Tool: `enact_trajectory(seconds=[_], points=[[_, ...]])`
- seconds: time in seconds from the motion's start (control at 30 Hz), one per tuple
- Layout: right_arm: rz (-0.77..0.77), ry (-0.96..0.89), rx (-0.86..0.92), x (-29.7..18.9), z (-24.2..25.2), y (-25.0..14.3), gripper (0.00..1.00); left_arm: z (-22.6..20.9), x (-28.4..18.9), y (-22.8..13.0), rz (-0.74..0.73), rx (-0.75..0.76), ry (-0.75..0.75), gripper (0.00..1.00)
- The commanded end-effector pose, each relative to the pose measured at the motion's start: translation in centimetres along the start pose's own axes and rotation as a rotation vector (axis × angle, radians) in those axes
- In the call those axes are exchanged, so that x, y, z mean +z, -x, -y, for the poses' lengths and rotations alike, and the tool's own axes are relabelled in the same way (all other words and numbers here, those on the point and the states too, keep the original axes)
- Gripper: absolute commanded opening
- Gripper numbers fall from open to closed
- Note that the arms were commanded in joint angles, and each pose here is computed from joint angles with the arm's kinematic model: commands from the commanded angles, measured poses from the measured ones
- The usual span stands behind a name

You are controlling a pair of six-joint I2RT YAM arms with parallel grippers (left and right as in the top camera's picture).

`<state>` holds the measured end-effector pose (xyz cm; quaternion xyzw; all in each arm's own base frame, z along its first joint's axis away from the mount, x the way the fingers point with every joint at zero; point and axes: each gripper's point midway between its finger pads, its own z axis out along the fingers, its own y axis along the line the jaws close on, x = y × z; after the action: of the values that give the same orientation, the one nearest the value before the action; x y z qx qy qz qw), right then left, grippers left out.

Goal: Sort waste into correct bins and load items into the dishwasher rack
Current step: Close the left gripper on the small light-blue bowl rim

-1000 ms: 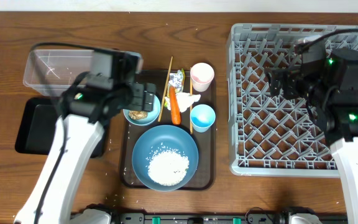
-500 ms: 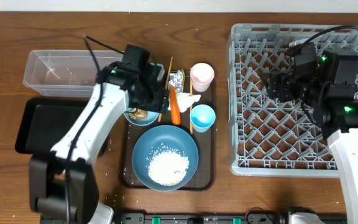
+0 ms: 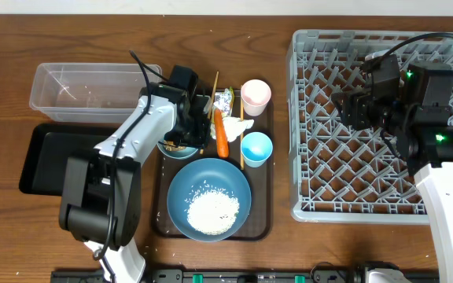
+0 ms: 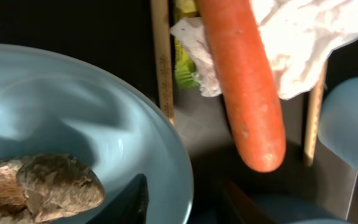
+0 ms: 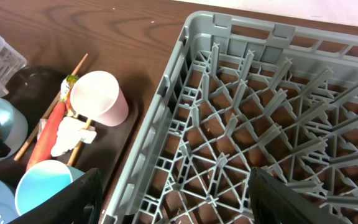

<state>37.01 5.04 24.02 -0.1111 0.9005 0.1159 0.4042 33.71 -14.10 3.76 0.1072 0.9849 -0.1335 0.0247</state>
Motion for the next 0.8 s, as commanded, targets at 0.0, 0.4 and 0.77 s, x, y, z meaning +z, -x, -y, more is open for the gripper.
enact_trajectory(seconds=[0.0,0.4,0.77], points=[[0.013,-0.022,-0.006,-0.4,0.5,0.6,0.68,-0.1,0.3,0.2,-0.003,-0.012,0.012,0.29],[0.01,-0.029,-0.005,-0.4,0.6,0.5,0.68,-0.9,0.8,0.2,0.01,-0.008,0.049,0.28],[0.009,-0.037,-0.005,-0.4,0.8,0.5,0.68,-0.7,1.3,0.4,0.013,0.004,0.055,0.27]])
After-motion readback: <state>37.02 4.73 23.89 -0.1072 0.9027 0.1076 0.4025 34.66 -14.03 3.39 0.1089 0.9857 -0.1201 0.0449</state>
